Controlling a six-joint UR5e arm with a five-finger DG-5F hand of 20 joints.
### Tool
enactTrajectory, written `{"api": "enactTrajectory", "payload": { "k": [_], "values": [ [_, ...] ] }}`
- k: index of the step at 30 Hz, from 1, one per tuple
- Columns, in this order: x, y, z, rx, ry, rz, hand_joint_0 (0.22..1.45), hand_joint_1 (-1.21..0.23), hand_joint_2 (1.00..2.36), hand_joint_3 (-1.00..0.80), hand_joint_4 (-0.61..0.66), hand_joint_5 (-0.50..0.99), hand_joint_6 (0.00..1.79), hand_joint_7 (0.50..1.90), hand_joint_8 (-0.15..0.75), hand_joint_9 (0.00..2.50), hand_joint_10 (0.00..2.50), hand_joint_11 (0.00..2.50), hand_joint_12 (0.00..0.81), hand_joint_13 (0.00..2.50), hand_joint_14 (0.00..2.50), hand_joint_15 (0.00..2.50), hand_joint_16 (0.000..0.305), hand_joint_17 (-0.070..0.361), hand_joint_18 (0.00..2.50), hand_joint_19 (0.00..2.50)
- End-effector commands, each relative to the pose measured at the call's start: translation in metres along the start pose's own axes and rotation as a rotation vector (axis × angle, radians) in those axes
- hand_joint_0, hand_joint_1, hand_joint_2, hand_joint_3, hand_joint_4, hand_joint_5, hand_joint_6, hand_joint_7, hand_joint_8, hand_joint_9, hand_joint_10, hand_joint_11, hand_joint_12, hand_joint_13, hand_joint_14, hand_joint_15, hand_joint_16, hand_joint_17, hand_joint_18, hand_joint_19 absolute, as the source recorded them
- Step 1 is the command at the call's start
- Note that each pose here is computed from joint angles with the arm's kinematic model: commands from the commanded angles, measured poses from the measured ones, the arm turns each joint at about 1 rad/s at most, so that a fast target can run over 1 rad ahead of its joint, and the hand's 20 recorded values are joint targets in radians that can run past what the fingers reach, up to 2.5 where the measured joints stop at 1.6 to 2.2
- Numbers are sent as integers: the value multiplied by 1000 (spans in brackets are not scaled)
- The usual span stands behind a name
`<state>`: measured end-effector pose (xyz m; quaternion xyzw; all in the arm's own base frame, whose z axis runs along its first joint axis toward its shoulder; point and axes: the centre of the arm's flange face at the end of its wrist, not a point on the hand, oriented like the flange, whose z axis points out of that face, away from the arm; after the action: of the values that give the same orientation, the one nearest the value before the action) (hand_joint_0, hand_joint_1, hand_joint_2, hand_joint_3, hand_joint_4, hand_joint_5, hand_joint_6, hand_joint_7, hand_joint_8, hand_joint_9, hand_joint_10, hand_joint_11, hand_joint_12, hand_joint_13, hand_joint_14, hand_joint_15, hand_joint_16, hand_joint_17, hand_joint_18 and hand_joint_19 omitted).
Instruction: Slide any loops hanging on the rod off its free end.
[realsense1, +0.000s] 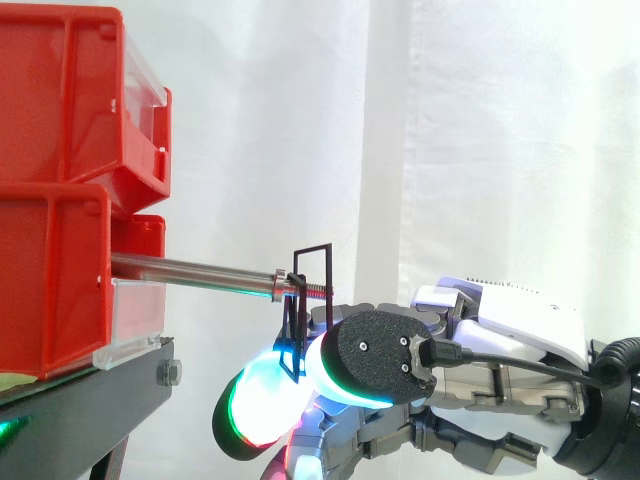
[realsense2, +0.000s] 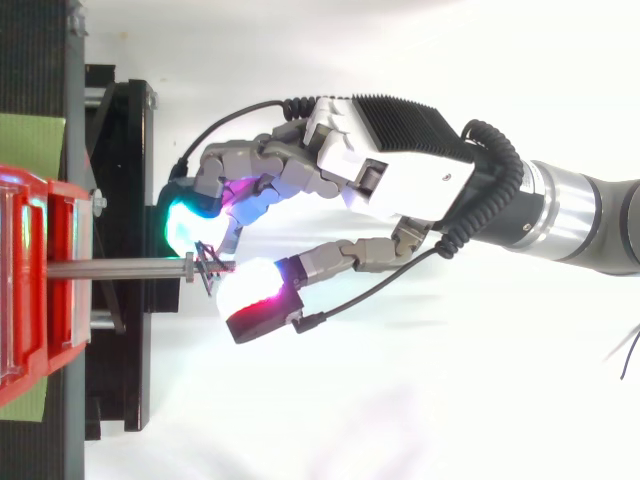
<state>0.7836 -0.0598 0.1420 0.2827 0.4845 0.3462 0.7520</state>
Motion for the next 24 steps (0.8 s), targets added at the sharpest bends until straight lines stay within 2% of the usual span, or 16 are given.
{"api": "enactTrajectory", "payload": {
  "k": [1,8,21,23,24],
  "values": [
    [-1,0,0,3,-4,-2,544,-569,1004,-444,260,-91,502,1212,300,1028,13,710,317,917,17,457,52,118,763,555],
    [-1,-1,0,6,-5,-6,541,-579,1003,-446,271,-90,502,1208,298,1038,13,705,317,924,16,460,53,119,771,563],
    [4,-1,-3,27,12,-6,549,-592,1004,-438,263,-89,502,1210,299,1043,15,704,316,936,17,460,52,118,779,555],
    [5,-2,-3,29,13,-10,549,-594,1004,-439,263,-89,502,1210,295,1041,13,718,317,937,16,456,52,118,779,555],
    [8,-7,-6,33,17,-8,549,-594,1005,-441,263,-89,502,1210,299,1041,15,704,316,936,18,462,52,118,780,555]
  ]
}}
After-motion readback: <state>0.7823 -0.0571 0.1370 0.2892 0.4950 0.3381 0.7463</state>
